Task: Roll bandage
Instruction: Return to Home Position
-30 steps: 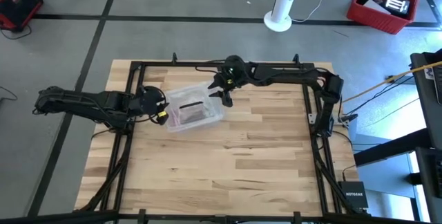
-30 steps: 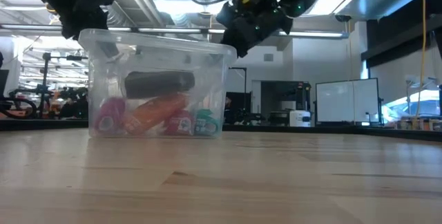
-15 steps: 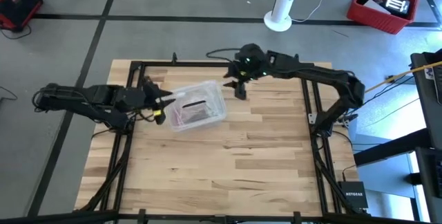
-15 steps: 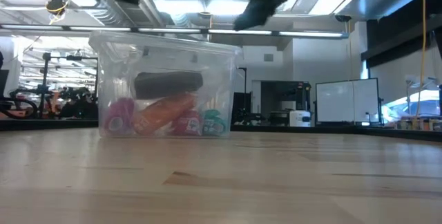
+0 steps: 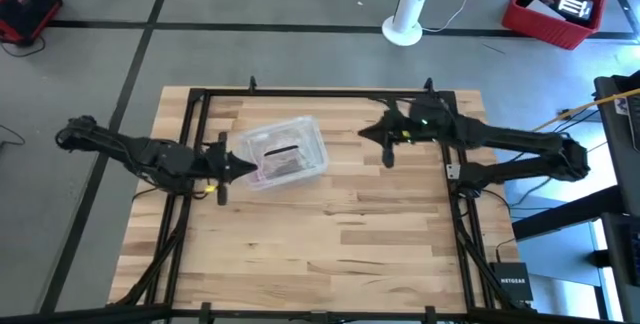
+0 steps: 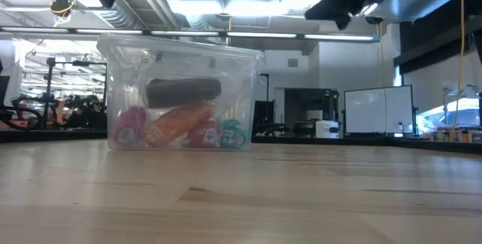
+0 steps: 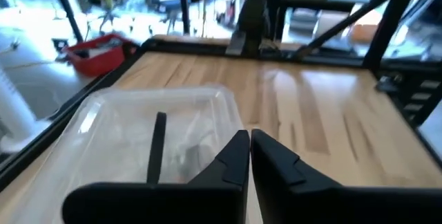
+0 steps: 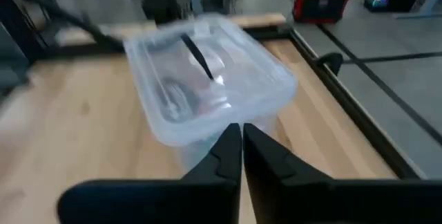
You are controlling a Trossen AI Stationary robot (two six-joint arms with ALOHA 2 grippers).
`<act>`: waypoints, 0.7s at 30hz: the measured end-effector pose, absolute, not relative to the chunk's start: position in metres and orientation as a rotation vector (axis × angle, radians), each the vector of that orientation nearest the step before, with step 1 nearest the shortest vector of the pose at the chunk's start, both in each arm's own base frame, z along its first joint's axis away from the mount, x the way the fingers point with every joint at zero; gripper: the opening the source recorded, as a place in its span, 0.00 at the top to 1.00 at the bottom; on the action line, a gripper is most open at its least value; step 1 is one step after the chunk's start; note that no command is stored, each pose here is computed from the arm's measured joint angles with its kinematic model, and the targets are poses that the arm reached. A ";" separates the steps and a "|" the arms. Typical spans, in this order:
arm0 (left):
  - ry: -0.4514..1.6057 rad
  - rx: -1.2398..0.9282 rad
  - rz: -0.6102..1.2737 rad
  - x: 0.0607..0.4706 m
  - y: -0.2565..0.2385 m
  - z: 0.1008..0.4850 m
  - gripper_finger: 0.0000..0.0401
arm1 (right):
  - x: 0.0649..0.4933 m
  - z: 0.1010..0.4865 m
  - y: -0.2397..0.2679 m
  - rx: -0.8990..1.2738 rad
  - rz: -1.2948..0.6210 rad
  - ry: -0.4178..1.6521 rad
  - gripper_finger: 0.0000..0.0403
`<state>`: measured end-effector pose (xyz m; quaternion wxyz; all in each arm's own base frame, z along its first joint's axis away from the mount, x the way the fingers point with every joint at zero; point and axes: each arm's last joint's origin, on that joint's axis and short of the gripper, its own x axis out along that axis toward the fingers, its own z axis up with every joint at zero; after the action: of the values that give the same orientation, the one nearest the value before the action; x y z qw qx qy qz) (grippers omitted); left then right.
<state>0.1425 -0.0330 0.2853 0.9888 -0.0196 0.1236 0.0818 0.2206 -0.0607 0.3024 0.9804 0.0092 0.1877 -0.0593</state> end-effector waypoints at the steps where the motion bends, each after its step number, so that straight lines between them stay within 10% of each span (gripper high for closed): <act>1: 0.227 -0.046 0.160 0.140 -0.033 0.283 0.97 | 0.214 0.298 -0.059 0.038 -0.124 0.345 0.95; 21: 0.050 -0.167 0.185 0.115 -0.024 0.237 1.00 | 0.135 0.221 -0.035 0.169 -0.107 0.027 0.99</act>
<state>0.1154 -0.0238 0.2371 0.9919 -0.0834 0.0249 0.0922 0.1354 -0.0346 0.2215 0.9949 0.0845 0.0134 -0.0533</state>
